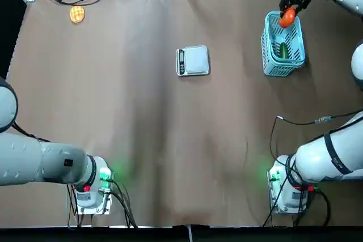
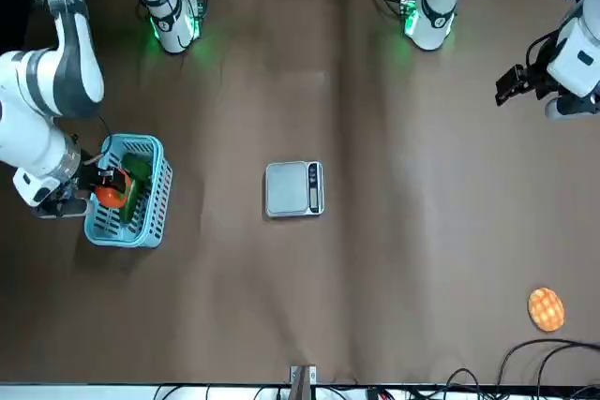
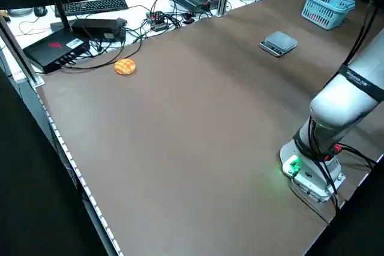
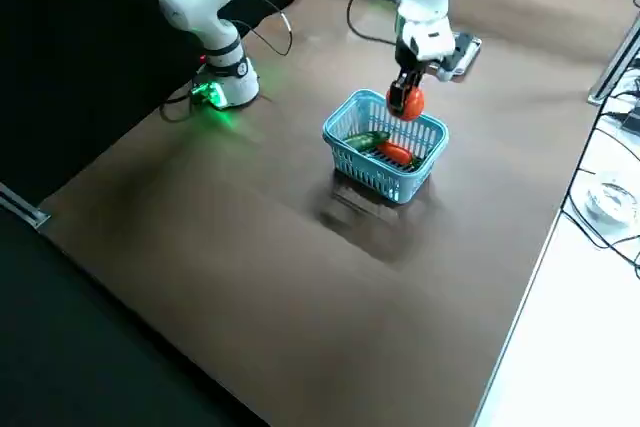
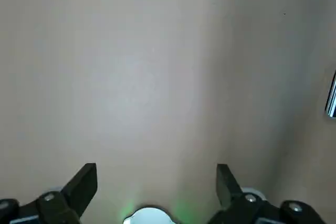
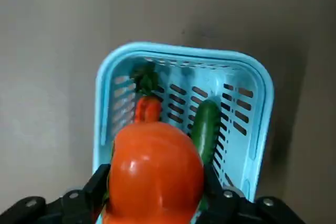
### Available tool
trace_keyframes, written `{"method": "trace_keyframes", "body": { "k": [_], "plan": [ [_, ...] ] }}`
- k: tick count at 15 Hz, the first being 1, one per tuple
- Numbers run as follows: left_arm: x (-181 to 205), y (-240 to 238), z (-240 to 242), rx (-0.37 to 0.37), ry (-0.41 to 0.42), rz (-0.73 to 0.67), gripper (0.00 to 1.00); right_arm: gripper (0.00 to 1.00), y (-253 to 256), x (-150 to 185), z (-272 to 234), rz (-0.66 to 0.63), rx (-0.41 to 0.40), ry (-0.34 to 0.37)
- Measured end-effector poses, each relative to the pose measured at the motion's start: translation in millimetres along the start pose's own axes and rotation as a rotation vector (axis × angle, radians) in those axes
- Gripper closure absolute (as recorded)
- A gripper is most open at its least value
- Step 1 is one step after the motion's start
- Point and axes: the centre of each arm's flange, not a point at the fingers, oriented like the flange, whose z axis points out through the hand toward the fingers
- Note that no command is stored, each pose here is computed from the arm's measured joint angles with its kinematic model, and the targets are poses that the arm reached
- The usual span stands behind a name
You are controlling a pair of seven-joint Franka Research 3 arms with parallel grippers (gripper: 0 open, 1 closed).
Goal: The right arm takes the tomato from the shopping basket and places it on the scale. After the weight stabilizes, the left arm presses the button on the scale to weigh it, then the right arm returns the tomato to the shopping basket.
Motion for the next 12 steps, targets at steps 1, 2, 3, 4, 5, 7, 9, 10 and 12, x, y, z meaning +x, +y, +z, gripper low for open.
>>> {"method": "trace_keyframes", "body": {
  "k": [1,2,3,4,5,7,9,10,12],
  "plan": [
    [-1.9,-0.2,2.2,-0.001,0.002,0.002,0.00,0.25,5.1,-0.3,9.7,0.001,-0.004,-0.008],
    [-3.6,0.8,2.9,-0.002,0.004,0.008,0.00,0.25,7.9,0.7,18.9,-0.002,-0.014,-0.015],
    [-5.2,3.5,2.9,-0.001,0.004,0.018,0.00,0.25,9.1,1.9,29.4,-0.006,-0.022,-0.024],
    [-6.3,6.9,2.8,0.000,0.004,0.024,0.00,0.25,8.9,2.9,40.8,-0.010,-0.027,-0.039],
    [-6.9,9.3,3.0,0.001,0.004,0.029,0.00,0.25,8.1,4.0,52.7,-0.014,-0.029,-0.056],
    [-6.4,7.5,2.2,0.000,0.006,0.025,0.00,0.25,7.1,5.3,77.2,-0.017,-0.028,-0.094],
    [-3.0,-3.0,-8.0,-0.006,0.025,0.004,0.00,0.25,7.1,6.7,110.0,-0.019,-0.028,-0.136],
    [-1.6,-7.0,-12.2,-0.008,0.033,-0.005,0.00,0.25,7.0,6.7,118.3,-0.019,-0.027,-0.149],
    [1.4,-18.9,-15.7,-0.011,0.038,-0.031,0.00,0.25,7.3,6.8,131.8,-0.019,-0.027,-0.165]
  ]
}}
